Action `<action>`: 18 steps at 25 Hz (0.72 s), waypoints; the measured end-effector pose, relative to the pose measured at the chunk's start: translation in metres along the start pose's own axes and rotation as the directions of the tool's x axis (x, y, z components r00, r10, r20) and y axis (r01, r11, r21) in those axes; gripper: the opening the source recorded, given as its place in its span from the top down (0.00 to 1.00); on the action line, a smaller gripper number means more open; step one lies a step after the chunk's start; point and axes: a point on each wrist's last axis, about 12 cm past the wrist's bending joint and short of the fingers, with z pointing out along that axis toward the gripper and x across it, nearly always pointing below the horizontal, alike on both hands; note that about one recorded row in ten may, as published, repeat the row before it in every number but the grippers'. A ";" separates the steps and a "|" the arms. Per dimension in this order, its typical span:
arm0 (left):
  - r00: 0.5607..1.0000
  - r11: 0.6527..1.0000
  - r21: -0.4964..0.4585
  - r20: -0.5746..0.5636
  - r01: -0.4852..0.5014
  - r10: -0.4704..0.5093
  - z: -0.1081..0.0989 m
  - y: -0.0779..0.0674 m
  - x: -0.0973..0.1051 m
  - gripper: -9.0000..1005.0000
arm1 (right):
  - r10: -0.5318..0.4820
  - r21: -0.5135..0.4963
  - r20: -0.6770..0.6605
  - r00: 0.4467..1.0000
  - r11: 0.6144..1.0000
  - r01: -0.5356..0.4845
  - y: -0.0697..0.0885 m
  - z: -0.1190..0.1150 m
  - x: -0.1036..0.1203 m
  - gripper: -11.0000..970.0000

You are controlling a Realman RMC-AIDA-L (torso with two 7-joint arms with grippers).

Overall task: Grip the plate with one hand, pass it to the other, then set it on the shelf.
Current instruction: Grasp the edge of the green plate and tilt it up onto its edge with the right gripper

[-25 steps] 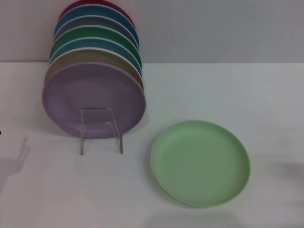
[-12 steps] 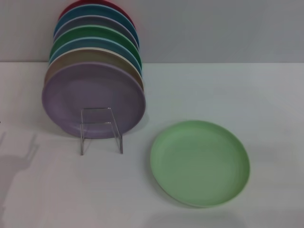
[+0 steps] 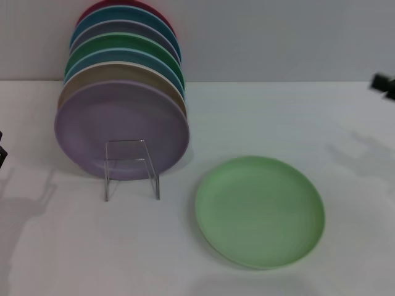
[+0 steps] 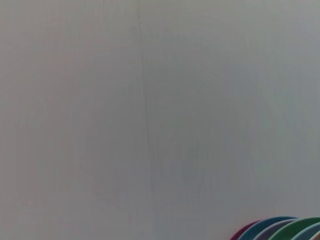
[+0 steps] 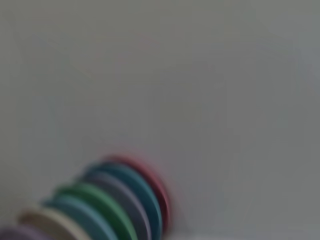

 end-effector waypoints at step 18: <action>1.000 1.000 0.008 0.002 0.000 0.000 0.003 -0.001 0.000 0.19 | 0.016 0.145 -0.657 0.754 0.984 0.105 0.024 0.088 -0.010 0.14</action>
